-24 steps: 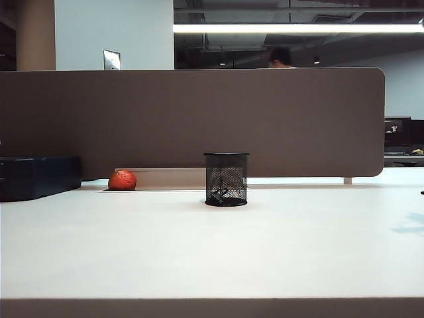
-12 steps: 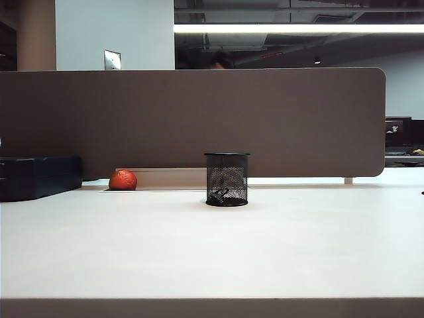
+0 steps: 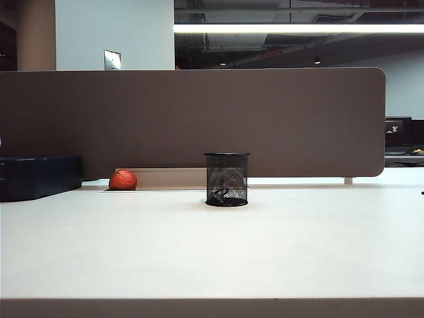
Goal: Pick up a bunch of keys from the table, then put them into the black basket.
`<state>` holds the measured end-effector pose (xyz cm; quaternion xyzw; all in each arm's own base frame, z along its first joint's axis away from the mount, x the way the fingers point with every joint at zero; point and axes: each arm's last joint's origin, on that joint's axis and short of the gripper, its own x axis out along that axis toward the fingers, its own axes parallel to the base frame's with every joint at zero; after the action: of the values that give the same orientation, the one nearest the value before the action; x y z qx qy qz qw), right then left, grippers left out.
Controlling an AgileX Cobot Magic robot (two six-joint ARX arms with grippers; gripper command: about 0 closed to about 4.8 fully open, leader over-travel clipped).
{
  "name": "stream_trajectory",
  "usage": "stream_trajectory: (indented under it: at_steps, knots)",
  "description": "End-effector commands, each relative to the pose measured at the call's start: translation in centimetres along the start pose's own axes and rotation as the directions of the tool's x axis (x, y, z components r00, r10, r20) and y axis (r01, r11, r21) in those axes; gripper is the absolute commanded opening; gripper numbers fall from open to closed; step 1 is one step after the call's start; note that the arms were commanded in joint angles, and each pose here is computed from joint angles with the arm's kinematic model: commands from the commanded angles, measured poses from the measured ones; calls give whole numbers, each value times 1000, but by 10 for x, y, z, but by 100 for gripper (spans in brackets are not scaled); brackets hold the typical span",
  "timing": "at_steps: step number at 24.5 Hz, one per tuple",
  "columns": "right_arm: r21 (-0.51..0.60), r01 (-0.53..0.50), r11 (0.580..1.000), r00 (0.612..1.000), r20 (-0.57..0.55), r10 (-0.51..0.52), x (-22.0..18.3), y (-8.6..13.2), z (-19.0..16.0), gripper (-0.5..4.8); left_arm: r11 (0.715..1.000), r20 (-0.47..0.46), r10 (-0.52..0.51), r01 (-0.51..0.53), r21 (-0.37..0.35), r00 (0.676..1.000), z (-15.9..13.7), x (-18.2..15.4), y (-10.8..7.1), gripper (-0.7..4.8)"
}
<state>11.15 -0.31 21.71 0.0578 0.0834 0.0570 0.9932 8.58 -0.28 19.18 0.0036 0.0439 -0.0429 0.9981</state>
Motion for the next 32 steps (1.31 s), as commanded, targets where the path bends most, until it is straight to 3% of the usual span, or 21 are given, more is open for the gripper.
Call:
stream_trajectory:
  at_steps: [1,6,21,32]
  knots:
    - [23,9,1000,998,65,-10,-8,0,-10,-6,1000,20,17,-17,21,1000,3,0,1,-6]
    - [16,7,1000,993,115,-9,-18,0,-33,-6,999,74,17,-19,35,997,-4,5,1,-6]
    - [23,23,999,999,36,-23,-7,-5,-59,-6,998,110,17,-23,52,994,-22,13,1,-6]
    - [-58,74,996,990,128,-66,-5,-6,-57,-6,996,141,35,-46,78,989,-19,13,2,-6]
